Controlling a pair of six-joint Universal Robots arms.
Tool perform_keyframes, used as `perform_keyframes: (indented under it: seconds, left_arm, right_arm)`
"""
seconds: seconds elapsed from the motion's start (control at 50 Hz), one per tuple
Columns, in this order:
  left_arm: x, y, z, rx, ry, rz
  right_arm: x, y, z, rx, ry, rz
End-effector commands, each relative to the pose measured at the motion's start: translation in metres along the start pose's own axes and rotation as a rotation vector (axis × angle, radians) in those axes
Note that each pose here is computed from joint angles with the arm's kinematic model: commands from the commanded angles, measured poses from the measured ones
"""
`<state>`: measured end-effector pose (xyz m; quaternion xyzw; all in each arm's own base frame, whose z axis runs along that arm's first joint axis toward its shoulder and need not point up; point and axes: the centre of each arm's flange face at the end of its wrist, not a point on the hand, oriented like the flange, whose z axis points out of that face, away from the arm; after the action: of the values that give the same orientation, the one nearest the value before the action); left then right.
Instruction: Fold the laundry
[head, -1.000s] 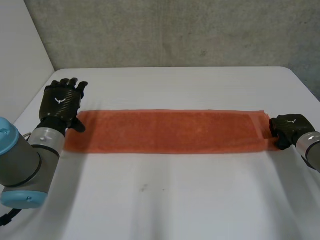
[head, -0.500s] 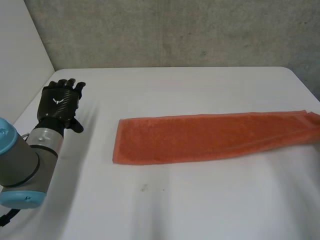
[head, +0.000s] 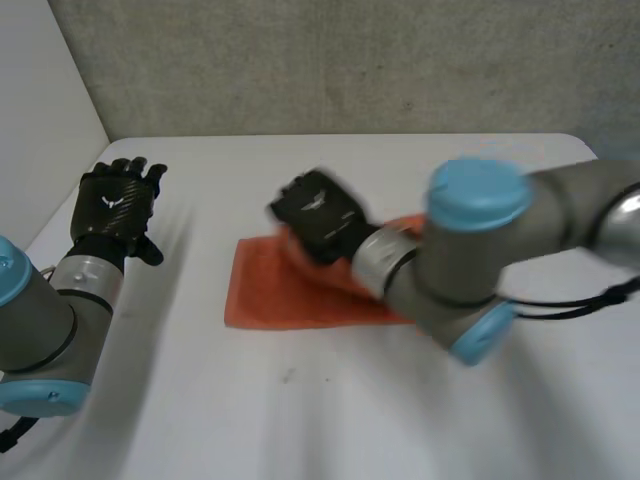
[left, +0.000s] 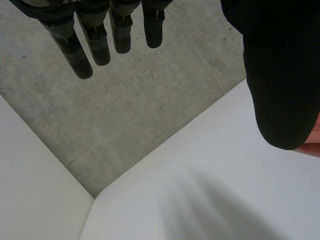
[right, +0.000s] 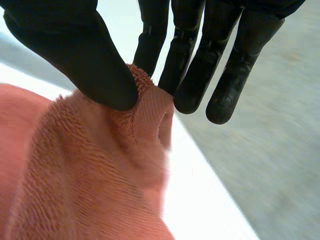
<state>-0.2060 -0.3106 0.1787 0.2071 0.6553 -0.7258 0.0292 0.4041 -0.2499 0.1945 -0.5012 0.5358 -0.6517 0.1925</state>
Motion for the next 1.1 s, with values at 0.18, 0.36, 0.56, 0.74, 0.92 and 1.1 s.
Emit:
perform_keyframes:
  seconds: [0.18,0.36,0.56,0.74,0.92,1.1]
  left_arm:
    - [0.001,0.0,-0.001,-0.001,0.003,0.0]
    - [0.002,0.0,-0.001,0.0,0.004,0.003]
    - [0.005,0.002,-0.004,-0.007,0.017,0.004]
    - [0.006,0.002,-0.005,-0.01,0.019,0.003]
    - [0.006,0.002,-0.005,-0.01,0.019,0.003]
    - [0.006,0.002,-0.006,-0.01,0.019,0.003]
  right_arm:
    - [-0.033,0.016,0.008,-0.105,0.064,0.011]
    - [0.045,0.031,-0.035,-0.288,0.346,0.203]
    - [0.056,0.103,-0.087,-0.546,0.318,0.349]
    - [0.076,0.124,-0.093,-0.534,0.392,0.343]
    - [0.105,0.089,-0.068,-0.392,0.439,0.157]
    - [0.004,0.003,-0.016,-0.166,0.192,-0.101]
